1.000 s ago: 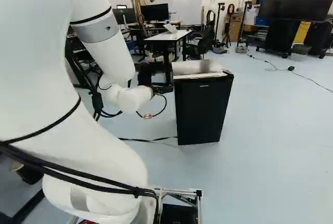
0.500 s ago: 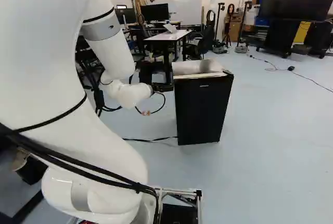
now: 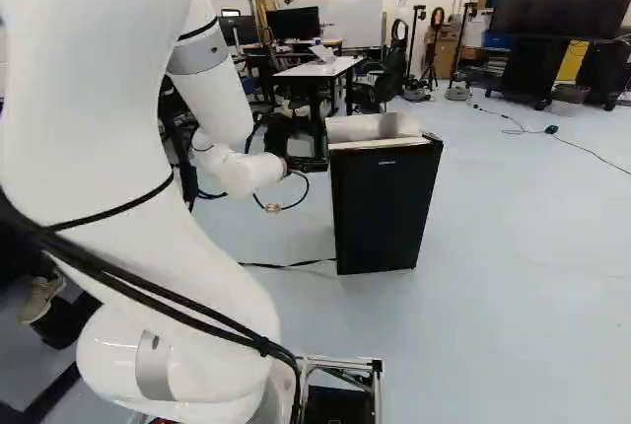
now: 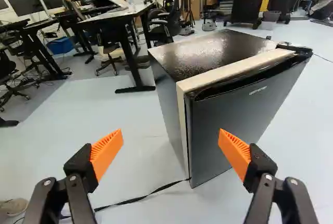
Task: Open the fridge door
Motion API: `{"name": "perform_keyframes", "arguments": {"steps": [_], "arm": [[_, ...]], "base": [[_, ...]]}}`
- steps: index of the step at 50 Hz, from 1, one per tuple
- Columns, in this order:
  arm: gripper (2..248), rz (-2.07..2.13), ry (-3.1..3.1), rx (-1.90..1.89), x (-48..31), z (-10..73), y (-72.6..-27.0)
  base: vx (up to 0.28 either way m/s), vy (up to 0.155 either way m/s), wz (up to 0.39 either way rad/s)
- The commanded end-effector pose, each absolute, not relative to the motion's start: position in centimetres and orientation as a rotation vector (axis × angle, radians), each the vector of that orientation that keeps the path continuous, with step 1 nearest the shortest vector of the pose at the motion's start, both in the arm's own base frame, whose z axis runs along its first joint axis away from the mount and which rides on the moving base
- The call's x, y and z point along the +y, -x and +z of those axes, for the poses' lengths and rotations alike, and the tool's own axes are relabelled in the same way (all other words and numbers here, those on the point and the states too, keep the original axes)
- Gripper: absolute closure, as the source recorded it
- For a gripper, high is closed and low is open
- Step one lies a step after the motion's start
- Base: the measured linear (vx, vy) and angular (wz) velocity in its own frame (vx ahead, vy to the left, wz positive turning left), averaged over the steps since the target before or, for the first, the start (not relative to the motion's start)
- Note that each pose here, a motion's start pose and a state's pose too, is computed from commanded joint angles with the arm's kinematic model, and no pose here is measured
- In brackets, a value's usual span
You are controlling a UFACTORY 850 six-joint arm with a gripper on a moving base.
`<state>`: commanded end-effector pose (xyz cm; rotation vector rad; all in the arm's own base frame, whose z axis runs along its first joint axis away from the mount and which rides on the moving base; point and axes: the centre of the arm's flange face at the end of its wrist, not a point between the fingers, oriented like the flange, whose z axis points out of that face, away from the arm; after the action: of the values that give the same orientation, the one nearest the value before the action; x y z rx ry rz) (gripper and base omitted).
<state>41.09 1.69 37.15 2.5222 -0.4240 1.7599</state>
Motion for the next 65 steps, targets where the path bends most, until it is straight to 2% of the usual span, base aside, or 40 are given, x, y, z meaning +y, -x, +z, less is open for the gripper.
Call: {"name": "perform_keyframes", "arguments": {"steps": [30,65], "arm": [[3,1.736,-2.475,-0.629,3.0,36.8,-45.1],[3,1.669,-2.409,-0.884,4.1,36.4,-44.7]], "base": [[0.0,0.0,0.0],[0.0,0.0,0.0]]}}
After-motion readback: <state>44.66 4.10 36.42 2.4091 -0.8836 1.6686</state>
